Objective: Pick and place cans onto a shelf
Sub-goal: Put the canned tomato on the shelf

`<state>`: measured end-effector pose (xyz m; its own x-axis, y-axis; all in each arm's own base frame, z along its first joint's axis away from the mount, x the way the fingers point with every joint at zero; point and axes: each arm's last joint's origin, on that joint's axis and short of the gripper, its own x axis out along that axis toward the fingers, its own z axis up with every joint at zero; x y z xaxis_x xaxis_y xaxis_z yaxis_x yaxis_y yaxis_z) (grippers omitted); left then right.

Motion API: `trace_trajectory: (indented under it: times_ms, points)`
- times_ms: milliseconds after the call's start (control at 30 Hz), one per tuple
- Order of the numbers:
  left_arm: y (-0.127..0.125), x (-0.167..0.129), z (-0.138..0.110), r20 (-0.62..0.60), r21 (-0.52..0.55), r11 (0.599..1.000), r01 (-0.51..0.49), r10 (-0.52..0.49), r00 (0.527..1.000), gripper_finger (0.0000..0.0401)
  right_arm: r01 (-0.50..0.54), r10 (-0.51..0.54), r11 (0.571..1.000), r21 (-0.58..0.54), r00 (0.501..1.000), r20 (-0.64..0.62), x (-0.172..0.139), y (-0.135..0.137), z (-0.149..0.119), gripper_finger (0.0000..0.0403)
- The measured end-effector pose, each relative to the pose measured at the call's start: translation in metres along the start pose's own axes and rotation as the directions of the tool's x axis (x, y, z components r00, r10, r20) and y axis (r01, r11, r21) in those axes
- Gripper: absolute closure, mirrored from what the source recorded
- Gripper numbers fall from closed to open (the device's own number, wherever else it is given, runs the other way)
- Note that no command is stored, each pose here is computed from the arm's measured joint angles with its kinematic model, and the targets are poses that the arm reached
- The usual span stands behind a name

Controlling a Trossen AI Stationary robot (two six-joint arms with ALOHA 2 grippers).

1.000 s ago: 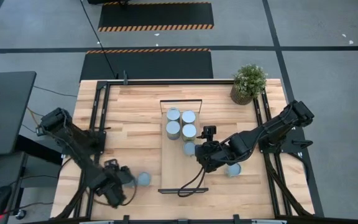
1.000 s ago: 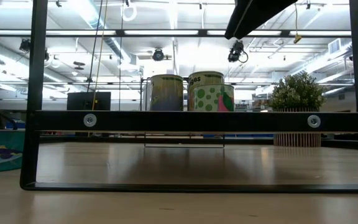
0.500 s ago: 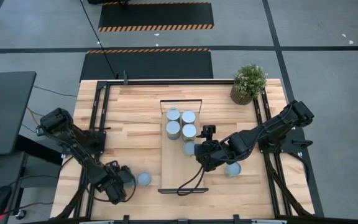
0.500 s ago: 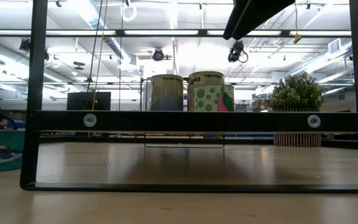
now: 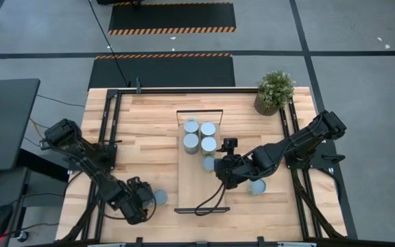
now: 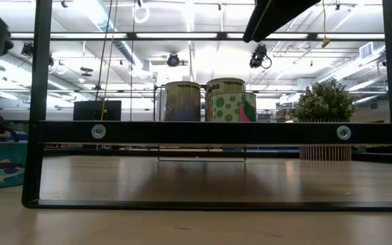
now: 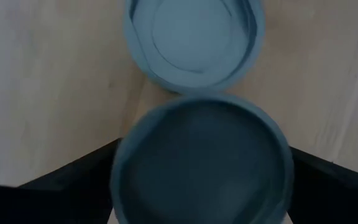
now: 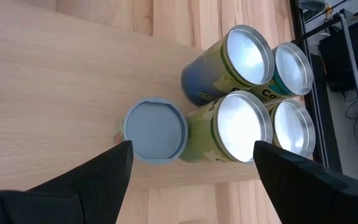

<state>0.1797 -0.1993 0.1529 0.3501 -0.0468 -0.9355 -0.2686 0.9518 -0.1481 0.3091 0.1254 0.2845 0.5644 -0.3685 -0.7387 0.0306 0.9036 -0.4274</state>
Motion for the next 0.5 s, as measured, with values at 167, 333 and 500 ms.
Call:
trace_trajectory:
  times_ms: [167, 333, 500]
  points:
    - [0.003, 0.001, 0.005, -0.009, -0.024, 1.000, -0.002, 0.001, 1.000, 0.0027, -0.001, 0.001, 1.000, 0.004, 1.000, 0.006, 0.000, 0.000, 0.001, 0.0062]
    - [0.005, 0.003, 0.010, -0.037, -0.048, 0.999, 0.005, -0.006, 0.999, 0.0056, -0.001, 0.001, 1.000, 0.004, 1.000, 0.005, 0.000, 0.000, 0.001, 0.0062]
    - [0.007, 0.003, 0.014, -0.073, -0.018, 1.000, 0.015, -0.016, 0.997, 0.0111, -0.009, 0.009, 1.000, 0.008, 1.000, 0.004, 0.000, 0.001, 0.001, 0.0062]
